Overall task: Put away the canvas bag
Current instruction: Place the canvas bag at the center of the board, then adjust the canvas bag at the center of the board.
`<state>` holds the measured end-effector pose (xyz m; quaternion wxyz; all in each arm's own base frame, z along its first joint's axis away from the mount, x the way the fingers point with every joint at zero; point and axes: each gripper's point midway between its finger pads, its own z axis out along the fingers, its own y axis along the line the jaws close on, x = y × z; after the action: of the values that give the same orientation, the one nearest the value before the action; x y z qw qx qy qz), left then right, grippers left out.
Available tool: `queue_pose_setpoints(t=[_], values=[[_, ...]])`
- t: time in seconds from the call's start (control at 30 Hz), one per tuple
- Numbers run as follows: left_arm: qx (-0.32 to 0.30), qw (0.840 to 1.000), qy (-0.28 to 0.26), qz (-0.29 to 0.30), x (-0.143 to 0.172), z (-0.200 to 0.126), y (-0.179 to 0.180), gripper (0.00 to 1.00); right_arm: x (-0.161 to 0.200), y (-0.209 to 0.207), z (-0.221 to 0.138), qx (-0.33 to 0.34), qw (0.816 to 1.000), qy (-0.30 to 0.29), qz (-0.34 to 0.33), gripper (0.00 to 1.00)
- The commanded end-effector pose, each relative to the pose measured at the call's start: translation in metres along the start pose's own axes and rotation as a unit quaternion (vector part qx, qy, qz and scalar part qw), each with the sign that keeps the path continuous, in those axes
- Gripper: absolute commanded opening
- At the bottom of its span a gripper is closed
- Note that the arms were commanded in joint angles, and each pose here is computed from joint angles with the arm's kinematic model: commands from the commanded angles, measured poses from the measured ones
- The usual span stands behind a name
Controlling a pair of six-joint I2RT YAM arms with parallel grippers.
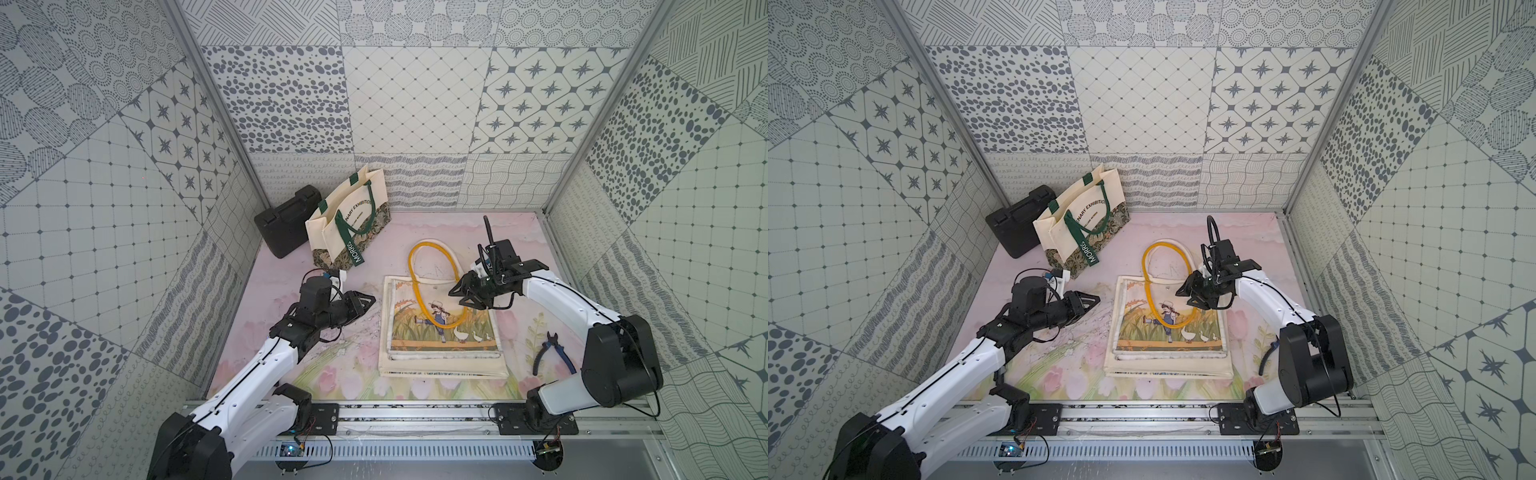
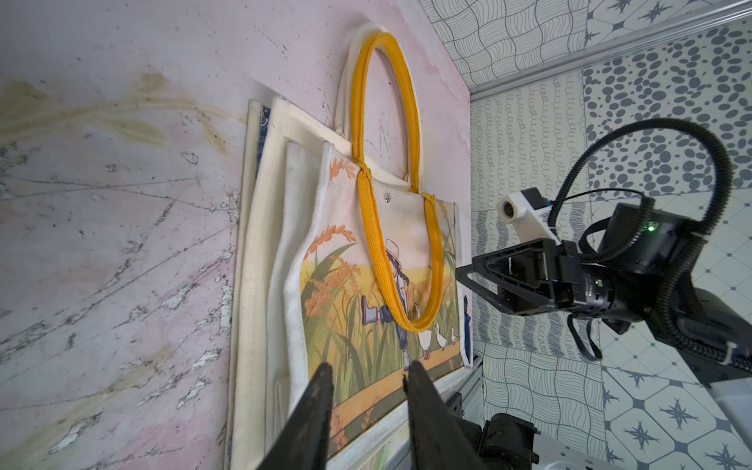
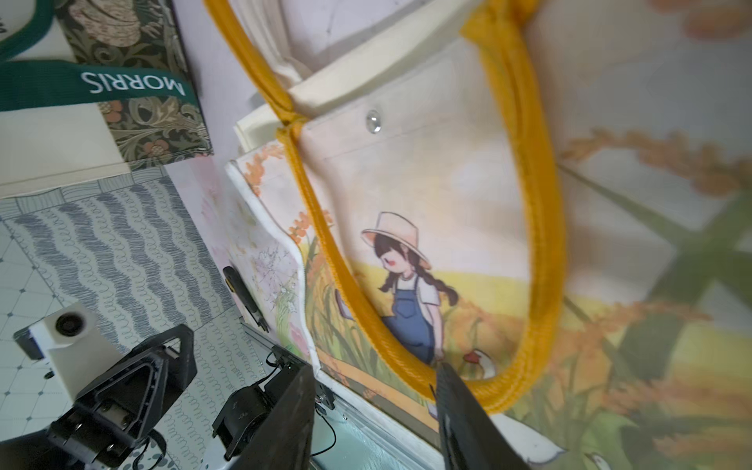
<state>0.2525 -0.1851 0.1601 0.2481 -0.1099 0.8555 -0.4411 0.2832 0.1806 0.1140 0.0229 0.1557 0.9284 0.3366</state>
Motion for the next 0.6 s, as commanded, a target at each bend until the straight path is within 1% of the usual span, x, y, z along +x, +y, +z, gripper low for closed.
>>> queue_pose_setpoints(t=[0.0,0.3,0.43,0.57], values=[[0.006,1.0,0.002,0.022,0.002,0.002,-0.004,0.34,-0.005,0.008,-0.009,-0.023,0.999,-0.03,-0.022,0.5],[-0.003,1.0,0.007,0.026,0.008,0.003,0.0,0.34,0.005,-0.029,-0.005,-0.01,0.999,-0.037,0.009,0.49],[-0.005,1.0,0.006,0.024,0.009,0.004,0.003,0.34,0.007,-0.036,-0.002,-0.009,0.999,-0.036,0.01,0.49],[0.003,1.0,0.006,0.019,0.007,0.008,0.001,0.34,0.006,-0.04,0.012,-0.025,0.999,-0.029,0.018,0.49]])
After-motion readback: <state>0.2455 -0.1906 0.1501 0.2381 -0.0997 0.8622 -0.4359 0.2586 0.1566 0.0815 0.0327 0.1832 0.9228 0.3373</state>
